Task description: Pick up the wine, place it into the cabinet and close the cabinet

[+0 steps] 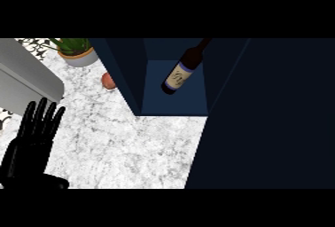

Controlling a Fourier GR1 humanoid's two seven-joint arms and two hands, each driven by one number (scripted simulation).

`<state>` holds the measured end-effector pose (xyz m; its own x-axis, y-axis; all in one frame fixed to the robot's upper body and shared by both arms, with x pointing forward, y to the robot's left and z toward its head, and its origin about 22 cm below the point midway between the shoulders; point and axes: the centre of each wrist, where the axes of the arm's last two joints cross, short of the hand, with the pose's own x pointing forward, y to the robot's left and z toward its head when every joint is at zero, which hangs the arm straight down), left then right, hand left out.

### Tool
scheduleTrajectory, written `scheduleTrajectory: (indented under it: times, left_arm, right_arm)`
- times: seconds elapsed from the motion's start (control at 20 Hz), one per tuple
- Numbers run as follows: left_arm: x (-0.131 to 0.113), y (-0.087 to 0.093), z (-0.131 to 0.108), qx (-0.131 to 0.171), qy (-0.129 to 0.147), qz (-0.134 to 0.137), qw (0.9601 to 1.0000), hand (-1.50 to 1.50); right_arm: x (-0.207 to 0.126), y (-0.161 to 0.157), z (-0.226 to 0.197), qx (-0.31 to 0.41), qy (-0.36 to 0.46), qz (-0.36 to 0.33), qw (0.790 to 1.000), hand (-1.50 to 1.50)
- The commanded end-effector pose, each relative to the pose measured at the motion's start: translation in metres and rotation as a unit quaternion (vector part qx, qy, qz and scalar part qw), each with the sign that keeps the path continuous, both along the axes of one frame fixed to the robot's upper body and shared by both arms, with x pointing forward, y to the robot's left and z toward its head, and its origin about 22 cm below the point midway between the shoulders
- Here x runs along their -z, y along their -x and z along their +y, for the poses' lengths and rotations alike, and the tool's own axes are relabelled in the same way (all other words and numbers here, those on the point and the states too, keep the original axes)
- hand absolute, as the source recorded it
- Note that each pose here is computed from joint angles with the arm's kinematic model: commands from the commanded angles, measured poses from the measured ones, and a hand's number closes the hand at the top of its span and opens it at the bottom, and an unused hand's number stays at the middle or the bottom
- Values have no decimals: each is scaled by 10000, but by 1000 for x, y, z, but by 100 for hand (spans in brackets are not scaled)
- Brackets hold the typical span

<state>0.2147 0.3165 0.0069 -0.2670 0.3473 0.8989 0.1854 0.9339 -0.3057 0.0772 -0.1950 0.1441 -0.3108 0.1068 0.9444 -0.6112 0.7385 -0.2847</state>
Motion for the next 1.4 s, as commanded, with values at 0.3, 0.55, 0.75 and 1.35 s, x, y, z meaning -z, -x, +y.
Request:
scheduleTrajectory:
  times: [0.3, 0.55, 0.75, 1.35]
  left_arm:
    - [-15, 1, 34, 187, 1, -130, 9997, -150]
    - [-30, -8, 46, 249, 1, -180, 9995, -150]
    - [-21, -8, 46, 196, -88, -47, 9998, -150]
    - [-32, -11, 63, 272, -165, -47, 9995, -150]
  right_arm:
    - [-37, 11, 21, -524, -1022, -2, 9934, 150]
    - [-32, 0, 27, -653, -1028, 79, 9925, 150]
    - [-33, -8, 33, -683, -1014, -13, 9925, 150]
    - [-52, -87, 111, -505, -864, -129, 9949, 150]
